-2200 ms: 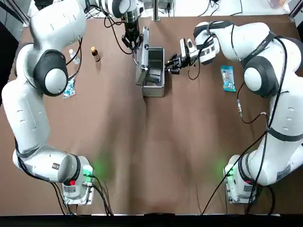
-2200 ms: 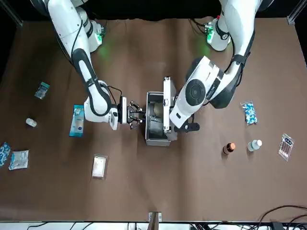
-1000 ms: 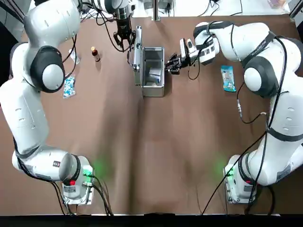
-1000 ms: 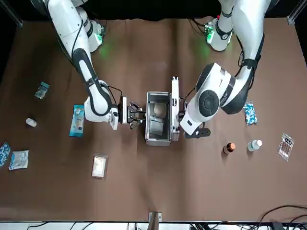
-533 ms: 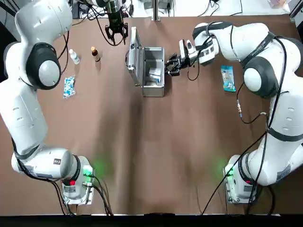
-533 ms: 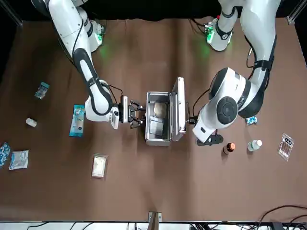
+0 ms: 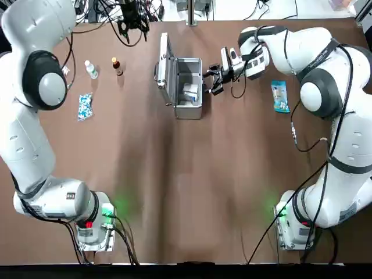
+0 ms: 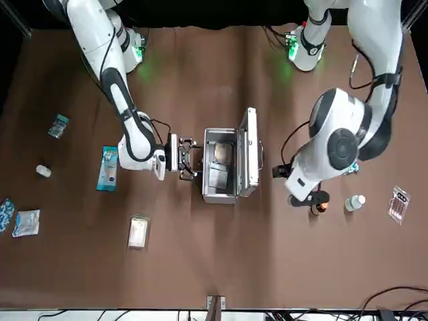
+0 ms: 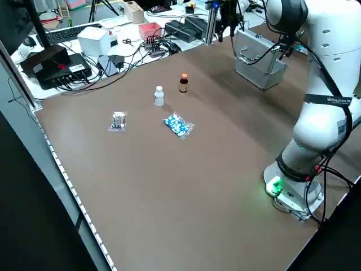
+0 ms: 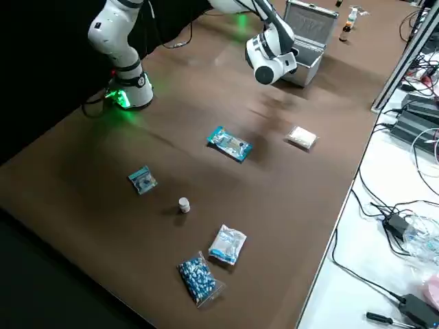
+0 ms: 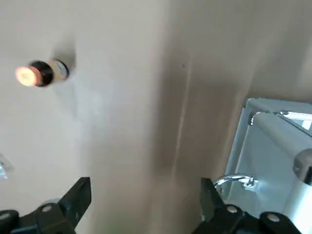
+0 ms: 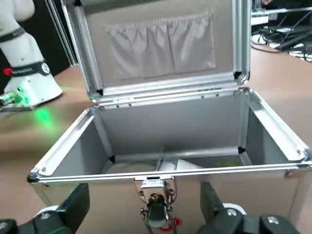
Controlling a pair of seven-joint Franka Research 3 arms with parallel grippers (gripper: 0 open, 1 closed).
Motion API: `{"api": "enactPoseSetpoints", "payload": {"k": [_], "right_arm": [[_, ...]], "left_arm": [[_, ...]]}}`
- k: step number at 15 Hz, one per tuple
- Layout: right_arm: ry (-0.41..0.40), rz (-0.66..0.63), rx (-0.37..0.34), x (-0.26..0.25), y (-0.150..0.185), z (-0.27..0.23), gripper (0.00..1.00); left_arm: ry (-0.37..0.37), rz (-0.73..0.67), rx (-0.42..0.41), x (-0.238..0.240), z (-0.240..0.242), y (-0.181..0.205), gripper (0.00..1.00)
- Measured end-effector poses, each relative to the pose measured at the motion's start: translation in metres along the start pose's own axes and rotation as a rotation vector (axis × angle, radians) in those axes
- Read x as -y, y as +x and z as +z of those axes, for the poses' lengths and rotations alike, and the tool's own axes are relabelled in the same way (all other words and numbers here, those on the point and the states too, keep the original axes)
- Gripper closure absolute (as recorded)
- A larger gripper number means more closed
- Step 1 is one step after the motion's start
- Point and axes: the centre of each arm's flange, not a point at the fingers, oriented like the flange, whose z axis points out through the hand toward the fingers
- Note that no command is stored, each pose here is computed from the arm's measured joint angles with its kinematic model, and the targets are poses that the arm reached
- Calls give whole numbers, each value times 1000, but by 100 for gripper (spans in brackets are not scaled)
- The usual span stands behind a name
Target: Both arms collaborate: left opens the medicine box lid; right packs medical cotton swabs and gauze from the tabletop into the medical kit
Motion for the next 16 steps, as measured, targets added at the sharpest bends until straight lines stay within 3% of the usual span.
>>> {"api": "enactPoseSetpoints", "payload": {"k": [6,9,11,16], "right_arm": [[37,-30,-21,-17,4,-47,0],[43,-25,59,-28,53,-107,0],[54,0,64,-27,84,-138,0],[77,142,175,-29,135,-220,0]], "left_arm": [[11,70,-37,29,-46,-10,1],[23,88,-76,52,-88,-24,1],[36,104,-79,64,-106,-35,1],[65,132,-149,94,-160,-60,1]]}}
